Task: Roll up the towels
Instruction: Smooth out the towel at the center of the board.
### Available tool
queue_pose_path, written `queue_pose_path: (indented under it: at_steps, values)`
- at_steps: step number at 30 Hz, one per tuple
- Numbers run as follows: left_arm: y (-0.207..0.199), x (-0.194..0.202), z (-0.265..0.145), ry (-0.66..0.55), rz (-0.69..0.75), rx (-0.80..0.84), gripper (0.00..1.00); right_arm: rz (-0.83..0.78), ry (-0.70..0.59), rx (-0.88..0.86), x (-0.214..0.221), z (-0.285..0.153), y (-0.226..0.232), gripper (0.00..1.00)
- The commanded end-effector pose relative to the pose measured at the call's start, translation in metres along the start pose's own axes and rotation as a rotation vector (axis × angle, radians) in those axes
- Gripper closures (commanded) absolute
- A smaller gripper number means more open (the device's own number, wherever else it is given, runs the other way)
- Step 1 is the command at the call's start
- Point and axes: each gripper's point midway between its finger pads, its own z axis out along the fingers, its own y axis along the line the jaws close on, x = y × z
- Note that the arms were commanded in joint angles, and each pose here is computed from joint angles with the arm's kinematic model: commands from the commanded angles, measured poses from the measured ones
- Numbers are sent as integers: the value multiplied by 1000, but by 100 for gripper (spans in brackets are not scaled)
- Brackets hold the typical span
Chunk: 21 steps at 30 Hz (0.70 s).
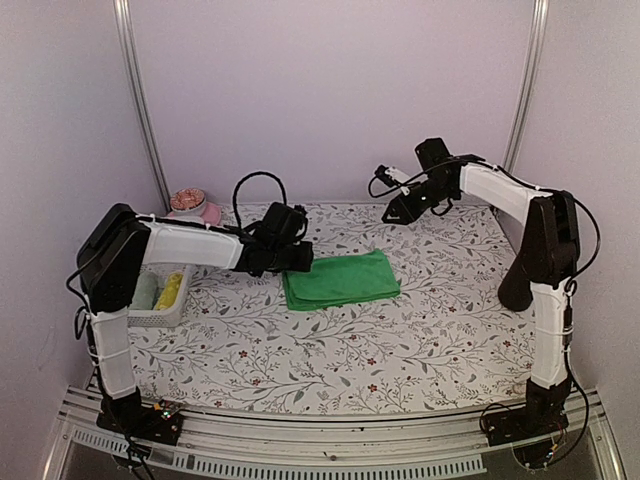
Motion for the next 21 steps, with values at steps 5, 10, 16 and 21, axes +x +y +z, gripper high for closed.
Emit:
queue_pose_path:
  at_steps: [5,10,16,21]
  values:
    - [-39,59,-10,58,91,31,71,60,43,73,19,55,-37,62]
    - [-43,89,-9,92,99,6,81,73,77,43,37,82,-37,59]
    - [-46,109,-11,105,79,12,83,80,104,31,50,98,-36,55]
    - [-48,120,-13,117,73,17,83,72,104,53,49,101,-35,56]
